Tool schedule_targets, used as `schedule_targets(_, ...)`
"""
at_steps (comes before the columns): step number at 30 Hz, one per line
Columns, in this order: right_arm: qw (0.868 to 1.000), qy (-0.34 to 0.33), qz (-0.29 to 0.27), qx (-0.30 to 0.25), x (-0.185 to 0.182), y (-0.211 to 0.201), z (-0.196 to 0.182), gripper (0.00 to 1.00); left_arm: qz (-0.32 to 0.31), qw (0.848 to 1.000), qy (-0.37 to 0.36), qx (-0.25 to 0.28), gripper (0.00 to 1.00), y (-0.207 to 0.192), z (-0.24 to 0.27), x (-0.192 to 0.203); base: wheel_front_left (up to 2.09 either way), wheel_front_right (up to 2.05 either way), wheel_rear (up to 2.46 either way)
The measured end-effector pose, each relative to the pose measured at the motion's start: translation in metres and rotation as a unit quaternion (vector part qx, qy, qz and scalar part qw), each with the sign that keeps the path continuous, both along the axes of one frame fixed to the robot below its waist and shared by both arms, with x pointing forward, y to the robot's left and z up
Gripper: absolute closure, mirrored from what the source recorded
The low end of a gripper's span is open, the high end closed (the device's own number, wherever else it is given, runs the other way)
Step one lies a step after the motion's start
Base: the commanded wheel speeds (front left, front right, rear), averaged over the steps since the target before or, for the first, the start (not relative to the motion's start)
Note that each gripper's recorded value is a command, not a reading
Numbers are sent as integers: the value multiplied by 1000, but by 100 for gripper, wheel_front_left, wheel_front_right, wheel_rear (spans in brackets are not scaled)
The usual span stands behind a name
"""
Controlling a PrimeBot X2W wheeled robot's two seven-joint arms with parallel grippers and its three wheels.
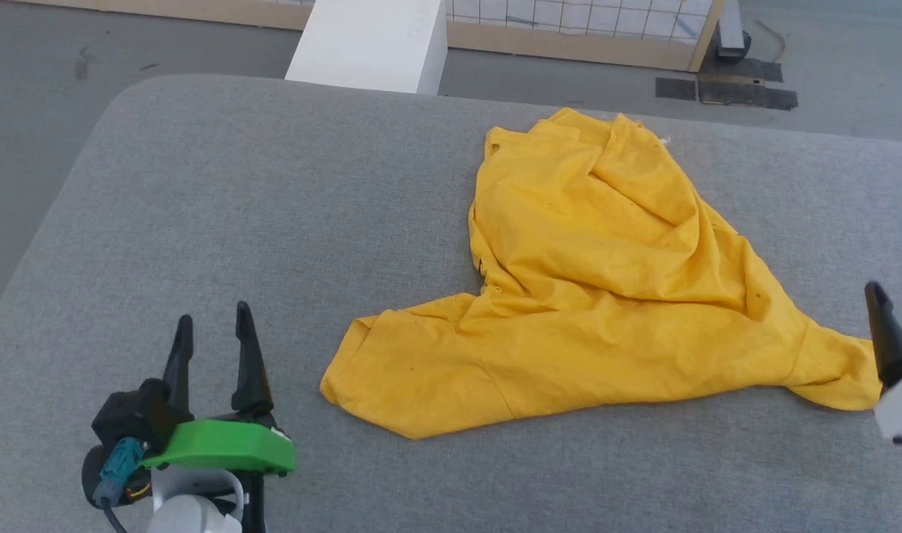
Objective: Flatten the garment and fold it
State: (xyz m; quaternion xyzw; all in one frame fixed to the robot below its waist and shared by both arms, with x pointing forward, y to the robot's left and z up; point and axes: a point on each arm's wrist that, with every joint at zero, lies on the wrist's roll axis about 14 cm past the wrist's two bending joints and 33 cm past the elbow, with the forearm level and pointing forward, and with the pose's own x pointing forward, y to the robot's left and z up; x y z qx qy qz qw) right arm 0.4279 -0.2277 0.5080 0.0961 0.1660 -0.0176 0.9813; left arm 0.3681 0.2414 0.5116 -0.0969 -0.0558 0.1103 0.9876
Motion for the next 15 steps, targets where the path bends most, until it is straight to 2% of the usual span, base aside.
schedule_targets(4, 1000, -8, -19, 11, -20, -9, -6, 0, -35, 999, 6, -20, 0, -19, -5, 9, 0, 0, 0)
schedule_targets(9, 999, -6, -24, 26, -27, -11, -14, 0, -132, 989, 44, -45, 0, -69, 4, 66, 0, 0, 0)
schedule_targets(12, 999, -1, -32, 27, -30, -16, -19, 0, -207, 971, 109, -40, 0, -112, 5, 101, 0, 0, 0)
schedule_targets(14, 999, 4, -38, 26, -32, -20, -23, 0, -252, 951, 177, -26, 0, -139, -7, 113, 0, 0, 0)
schedule_targets(15, 999, 8, -42, 27, -33, -22, -26, 0, -277, 936, 219, -13, 0, -155, -14, 119, 0, 0, 0)
